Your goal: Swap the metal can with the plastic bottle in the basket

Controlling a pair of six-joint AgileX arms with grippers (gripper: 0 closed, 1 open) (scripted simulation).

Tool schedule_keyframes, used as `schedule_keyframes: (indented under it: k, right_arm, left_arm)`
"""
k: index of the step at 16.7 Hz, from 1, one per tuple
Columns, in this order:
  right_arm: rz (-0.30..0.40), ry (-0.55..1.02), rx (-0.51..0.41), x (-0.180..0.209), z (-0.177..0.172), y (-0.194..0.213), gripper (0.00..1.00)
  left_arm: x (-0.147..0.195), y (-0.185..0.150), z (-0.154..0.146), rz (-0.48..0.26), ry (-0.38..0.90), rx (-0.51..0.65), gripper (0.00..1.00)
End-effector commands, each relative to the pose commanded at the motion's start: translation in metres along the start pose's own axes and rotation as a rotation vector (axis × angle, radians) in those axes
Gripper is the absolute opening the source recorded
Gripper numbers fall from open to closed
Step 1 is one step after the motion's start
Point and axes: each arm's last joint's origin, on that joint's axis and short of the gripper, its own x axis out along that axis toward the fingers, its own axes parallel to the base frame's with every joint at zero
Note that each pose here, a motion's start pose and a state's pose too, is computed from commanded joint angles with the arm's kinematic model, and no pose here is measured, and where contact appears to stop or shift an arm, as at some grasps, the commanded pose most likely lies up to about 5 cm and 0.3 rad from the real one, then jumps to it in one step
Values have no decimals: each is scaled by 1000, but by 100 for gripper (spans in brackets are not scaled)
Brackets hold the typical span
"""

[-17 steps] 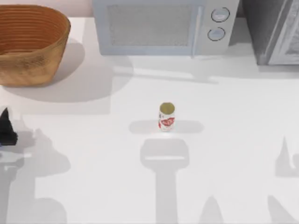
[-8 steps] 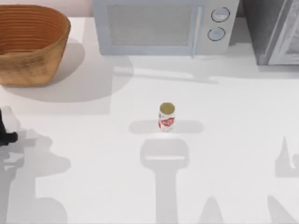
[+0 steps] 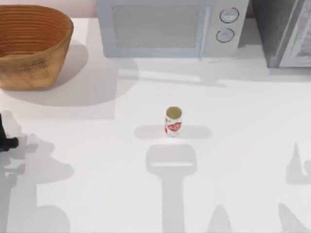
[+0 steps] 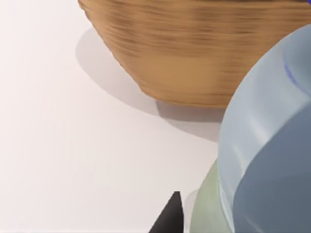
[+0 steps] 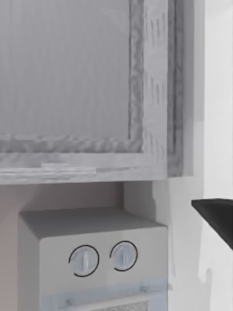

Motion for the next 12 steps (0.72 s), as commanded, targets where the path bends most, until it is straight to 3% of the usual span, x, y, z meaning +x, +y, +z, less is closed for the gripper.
schedule_keyframes:
  k: [3,6,9,12]
  right_arm:
    - [0,0,0,0,0,0,100]
    - [0,0,0,0,0,0,100]
    - [0,0,0,0,0,0,100]
    - [0,0,0,0,0,0,100]
  left_arm:
    - [1,4,3,21,-6,-1,0]
    - [10,31,23,148,-42,-14,0]
    - [22,66,60,293,-71,-34,0]
    - [36,84,112,349,-69,-49,0]
